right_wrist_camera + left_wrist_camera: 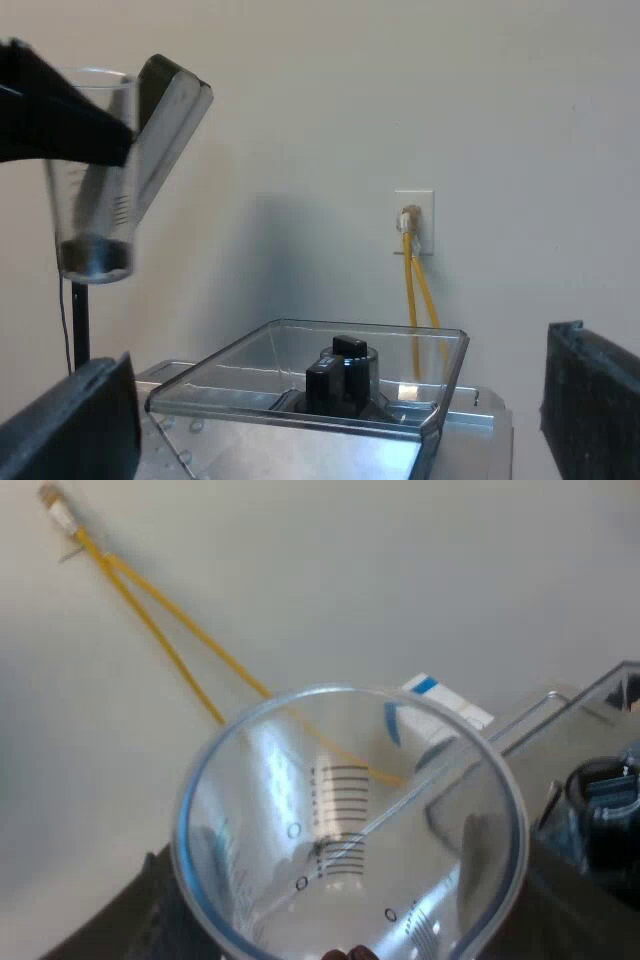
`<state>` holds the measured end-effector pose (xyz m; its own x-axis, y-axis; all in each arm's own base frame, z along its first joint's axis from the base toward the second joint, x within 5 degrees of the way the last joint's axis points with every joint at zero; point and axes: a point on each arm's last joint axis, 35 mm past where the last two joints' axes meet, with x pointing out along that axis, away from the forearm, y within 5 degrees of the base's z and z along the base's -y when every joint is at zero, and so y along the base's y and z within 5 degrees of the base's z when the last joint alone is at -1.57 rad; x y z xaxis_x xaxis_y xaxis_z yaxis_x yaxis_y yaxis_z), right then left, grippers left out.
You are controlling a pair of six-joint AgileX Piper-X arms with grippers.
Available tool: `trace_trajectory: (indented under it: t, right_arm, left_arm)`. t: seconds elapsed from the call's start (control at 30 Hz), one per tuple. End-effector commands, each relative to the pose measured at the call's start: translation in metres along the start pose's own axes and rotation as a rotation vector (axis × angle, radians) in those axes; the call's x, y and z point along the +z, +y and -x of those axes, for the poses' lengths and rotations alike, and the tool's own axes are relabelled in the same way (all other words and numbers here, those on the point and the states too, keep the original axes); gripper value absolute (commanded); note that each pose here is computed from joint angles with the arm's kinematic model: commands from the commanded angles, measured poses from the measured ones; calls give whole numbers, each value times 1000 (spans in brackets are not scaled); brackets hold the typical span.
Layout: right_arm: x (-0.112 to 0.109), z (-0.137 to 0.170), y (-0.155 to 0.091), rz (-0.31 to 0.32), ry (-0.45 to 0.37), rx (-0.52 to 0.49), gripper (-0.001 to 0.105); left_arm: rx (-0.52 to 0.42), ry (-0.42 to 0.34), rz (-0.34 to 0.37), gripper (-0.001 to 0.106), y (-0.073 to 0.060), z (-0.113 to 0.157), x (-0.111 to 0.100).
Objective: Pour the beans into the coffee machine
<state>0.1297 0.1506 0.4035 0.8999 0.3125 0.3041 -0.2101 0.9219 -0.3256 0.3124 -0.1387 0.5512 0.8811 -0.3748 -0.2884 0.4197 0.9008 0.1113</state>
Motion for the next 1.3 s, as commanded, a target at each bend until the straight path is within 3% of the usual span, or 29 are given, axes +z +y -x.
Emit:
trace_trajectory:
  t: [0.03,0.27,0.43,0.6,0.67,0.9,1.2,1.23,1.3]
  right_arm:
    - [5,0,-3,3,-19,-8,82]
    - [5,0,-3,3,-19,-8,82]
    - [5,0,-3,3,-19,-8,82]
    - [5,0,-3,4,-18,-7,82]
    - [5,0,-3,4,-18,-7,82]
    - [4,0,-3,8,-13,-4,82]
    - [4,0,-3,8,-13,-4,82]
    - [4,0,-3,8,-13,-4,82]
    - [4,0,-3,8,-13,-4,82]
  left_arm:
    - [7,-41,-31,0,-4,-5,8]
    - [-2,-24,-61,0,-9,-30,6]
    - [-13,-31,-198,0,-15,-45,3]
    - [-23,-54,-235,0,-22,-54,3]
    - [-21,-50,-283,0,-23,-59,2]
    - [-26,-43,-577,0,-34,-65,-1]
    - [-29,-48,-793,0,-43,-65,-1]
    - [-23,-44,-856,0,-43,-65,-1]
    - [-22,-44,-898,0,-43,-65,-1]
